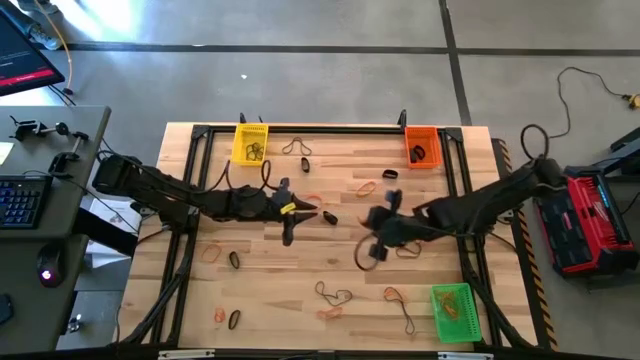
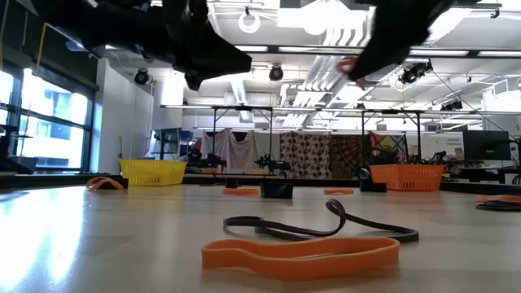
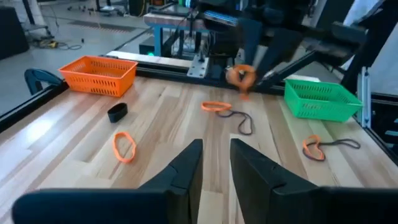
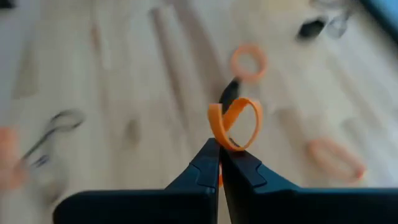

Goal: Sort rubber bands into baskets
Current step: Put the orange rubber band into the green bin

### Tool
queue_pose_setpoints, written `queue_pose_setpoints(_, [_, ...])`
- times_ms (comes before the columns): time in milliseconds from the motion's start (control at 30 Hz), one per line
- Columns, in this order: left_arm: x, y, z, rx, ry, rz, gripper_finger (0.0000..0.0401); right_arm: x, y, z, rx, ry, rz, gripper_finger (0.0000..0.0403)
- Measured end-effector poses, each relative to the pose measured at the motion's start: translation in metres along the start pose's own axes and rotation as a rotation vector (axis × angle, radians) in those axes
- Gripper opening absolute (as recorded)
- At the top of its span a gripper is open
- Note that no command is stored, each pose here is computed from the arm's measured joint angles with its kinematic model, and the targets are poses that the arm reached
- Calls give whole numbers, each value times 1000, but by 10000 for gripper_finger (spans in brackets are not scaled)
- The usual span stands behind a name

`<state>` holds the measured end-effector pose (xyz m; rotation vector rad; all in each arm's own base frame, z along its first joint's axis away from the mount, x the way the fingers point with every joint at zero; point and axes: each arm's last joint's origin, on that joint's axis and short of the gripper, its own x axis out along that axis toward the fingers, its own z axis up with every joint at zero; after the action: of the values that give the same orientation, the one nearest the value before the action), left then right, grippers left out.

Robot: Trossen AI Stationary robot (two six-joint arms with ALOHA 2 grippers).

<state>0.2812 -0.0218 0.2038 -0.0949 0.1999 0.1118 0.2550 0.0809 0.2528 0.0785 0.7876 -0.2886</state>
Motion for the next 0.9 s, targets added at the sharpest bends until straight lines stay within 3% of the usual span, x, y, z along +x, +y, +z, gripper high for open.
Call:
queue_pose_setpoints(233, [-2, 1, -7, 0, 11, -3, 64, -35, 24, -31, 154, 178, 154, 0])
queue_pose_setpoints(467, [-2, 1, -7, 8, 11, -3, 64, -62, 46, -67, 424, 465, 191, 0])
queue_pose_setpoints(600, [-2, 1, -7, 9, 12, -3, 64, -78, 54, -85, 556, 609, 159, 0])
queue_pose_setpoints(900, [-2, 1, -7, 9, 12, -3, 64, -110, 65, -125, 821, 794, -50, 0])
